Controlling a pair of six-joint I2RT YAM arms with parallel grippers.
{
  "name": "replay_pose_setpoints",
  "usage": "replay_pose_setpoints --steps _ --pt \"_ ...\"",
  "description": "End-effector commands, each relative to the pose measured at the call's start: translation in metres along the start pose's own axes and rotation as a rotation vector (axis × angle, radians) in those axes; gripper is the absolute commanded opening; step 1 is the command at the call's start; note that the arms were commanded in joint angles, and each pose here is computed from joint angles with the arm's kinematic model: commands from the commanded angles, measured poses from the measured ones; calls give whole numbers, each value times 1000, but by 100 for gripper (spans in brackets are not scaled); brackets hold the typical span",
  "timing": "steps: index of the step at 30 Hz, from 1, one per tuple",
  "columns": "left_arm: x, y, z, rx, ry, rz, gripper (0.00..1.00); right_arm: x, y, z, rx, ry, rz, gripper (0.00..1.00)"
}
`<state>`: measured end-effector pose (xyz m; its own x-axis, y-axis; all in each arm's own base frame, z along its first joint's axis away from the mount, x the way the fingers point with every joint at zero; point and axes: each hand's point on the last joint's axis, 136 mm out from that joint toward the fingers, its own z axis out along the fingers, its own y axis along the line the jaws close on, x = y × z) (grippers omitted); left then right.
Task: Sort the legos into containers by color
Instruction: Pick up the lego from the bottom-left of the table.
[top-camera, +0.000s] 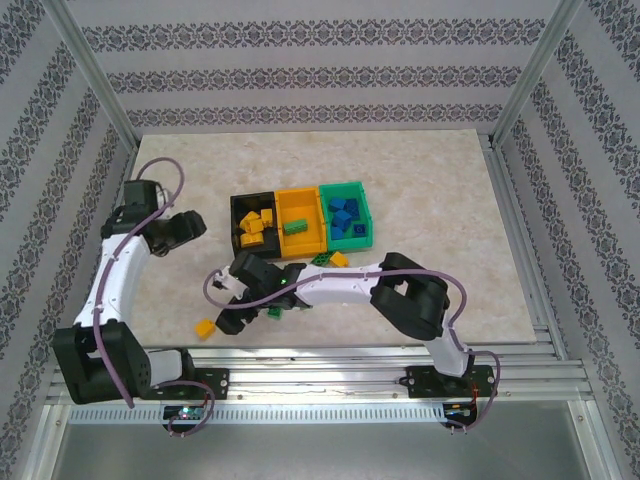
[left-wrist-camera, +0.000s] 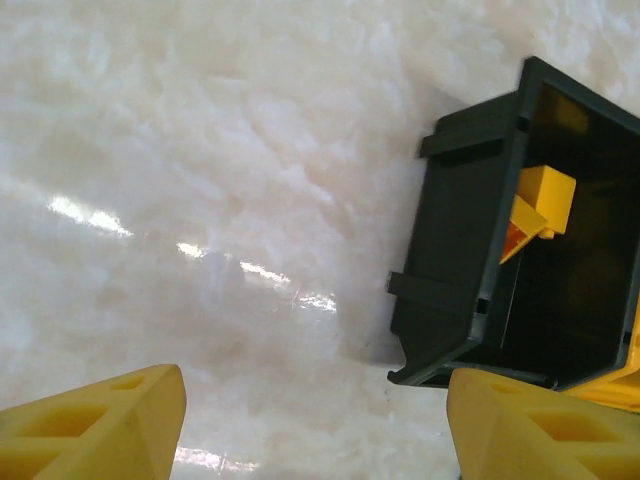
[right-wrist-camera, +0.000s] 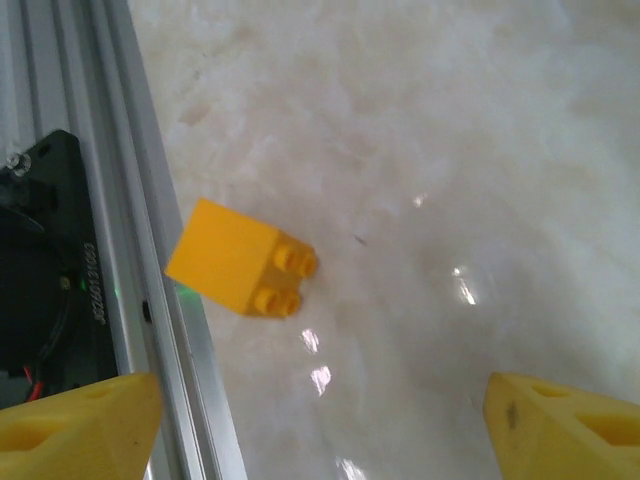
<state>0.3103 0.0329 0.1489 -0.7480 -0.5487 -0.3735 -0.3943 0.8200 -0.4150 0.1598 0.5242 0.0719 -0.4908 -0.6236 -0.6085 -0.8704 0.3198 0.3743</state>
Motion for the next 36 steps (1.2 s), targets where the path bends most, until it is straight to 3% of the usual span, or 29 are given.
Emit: replay_pose_setpoints --steps 1,13,21,25,31,36 --pt "-14 -20 -15 149 -67 -40 70 -3 15 13 5 19 -83 86" --pt "-19 -17 -17 165 -81 -48 70 -5 20 46 135 60 -143 89" --pt "-19 -23 -18 200 -80 -39 70 -2 13 63 171 95 -137 84" --pt "-17 -25 -17 216 -74 -38 70 2 11 72 181 117 -131 76" --pt "-18 -28 -17 234 -71 -34 70 2 5 69 206 103 -111 43" --pt "-15 -31 -13 261 -47 -41 69 -16 -8 43 211 17 -48 35"
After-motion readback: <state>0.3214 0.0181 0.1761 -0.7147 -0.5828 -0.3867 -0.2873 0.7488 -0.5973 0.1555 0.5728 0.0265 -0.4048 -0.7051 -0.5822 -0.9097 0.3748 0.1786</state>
